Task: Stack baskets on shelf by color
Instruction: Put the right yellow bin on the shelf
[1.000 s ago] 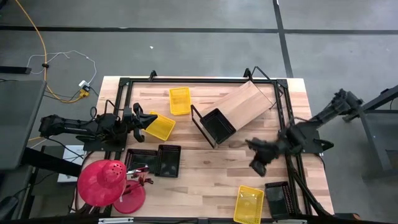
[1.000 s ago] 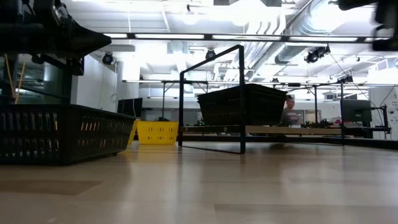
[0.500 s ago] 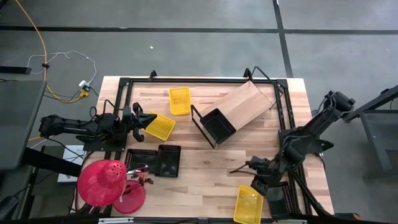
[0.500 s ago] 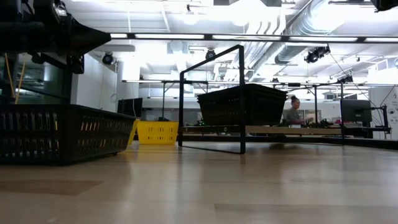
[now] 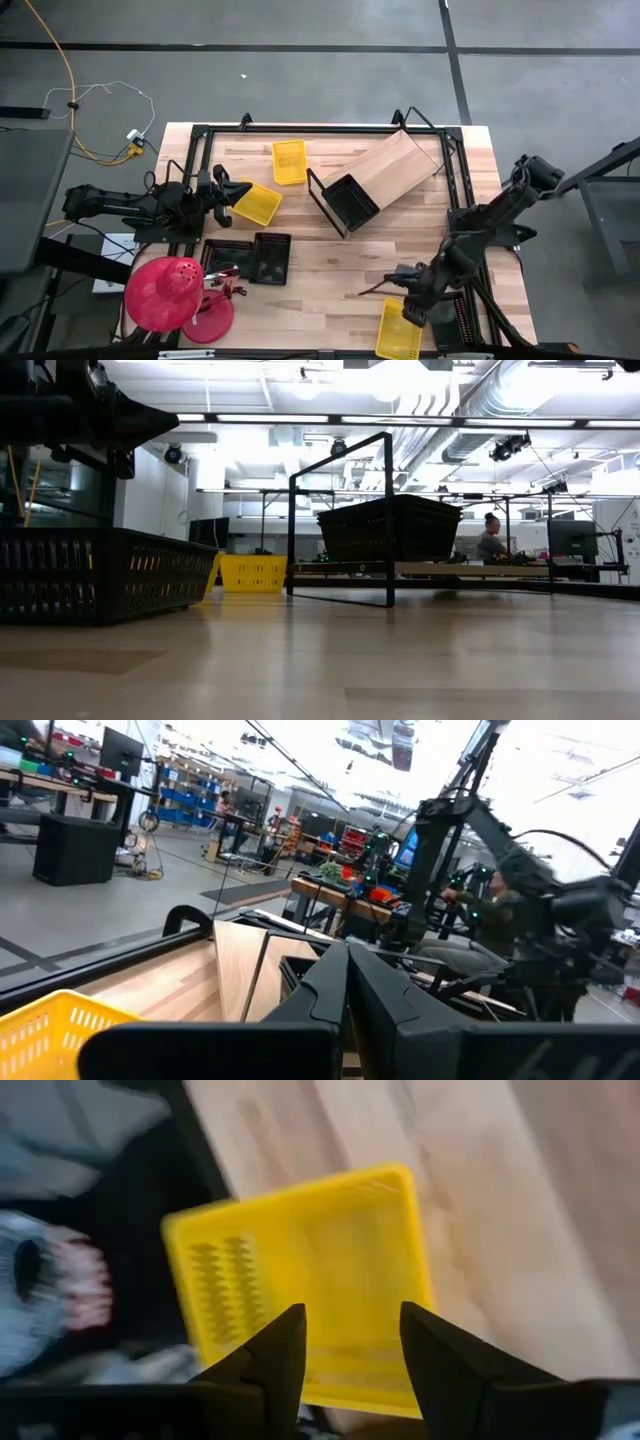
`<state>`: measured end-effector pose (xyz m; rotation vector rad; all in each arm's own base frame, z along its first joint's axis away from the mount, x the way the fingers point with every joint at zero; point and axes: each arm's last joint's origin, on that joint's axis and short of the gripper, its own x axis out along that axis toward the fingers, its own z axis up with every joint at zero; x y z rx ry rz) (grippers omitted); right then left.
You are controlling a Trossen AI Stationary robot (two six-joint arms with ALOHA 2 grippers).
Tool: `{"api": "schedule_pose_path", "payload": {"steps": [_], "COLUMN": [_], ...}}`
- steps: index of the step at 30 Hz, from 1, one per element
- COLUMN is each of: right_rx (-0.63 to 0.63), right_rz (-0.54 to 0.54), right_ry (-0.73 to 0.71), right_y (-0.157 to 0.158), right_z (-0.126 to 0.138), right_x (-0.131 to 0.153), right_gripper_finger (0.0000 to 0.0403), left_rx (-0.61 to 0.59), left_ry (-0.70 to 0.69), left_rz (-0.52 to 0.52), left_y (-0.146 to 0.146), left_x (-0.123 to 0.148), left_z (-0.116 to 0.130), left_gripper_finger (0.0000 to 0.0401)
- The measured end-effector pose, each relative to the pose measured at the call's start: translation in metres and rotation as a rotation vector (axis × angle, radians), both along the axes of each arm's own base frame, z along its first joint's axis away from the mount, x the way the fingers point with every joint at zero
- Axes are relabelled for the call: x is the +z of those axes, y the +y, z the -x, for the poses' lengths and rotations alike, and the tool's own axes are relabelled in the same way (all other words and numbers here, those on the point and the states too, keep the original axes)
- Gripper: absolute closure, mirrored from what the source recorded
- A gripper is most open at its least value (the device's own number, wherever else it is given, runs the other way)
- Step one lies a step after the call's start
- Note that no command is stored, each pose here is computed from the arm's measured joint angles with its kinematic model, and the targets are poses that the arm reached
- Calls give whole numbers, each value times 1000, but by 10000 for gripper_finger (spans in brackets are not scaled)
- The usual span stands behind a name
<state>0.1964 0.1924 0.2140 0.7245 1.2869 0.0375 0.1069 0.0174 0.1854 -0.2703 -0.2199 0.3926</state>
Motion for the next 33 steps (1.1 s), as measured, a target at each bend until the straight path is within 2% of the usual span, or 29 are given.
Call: {"api": "schedule_pose_path", "payload": {"steps": [7,13,22,27,30,33], "right_rx": [93,147,155,207,210,218], "right_rz": [267,320,378,407,420,455], "right_ry": [125,146,191,192,198,220], "right_y": [18,34,38,40,38,32], "right_z": [-15,-25,-30,-32,-32,-31], "right_x": [9,-4,-26,-34,-38,-38], "right_gripper_finger": [260,260,260,262,274,314], "left_rx": [13,13,11,9,10,10], "left_ry": [8,7,7,7,10,10], "left_rz": [-15,-15,-16,-16,-23,-23], "left_y": [0,0,0,0,0,0], "left_x": [0,0,0,0,0,0], "left_z": [0,0,0,0,0,0], "left_gripper_finger": [401,401,401,401,401,401]}}
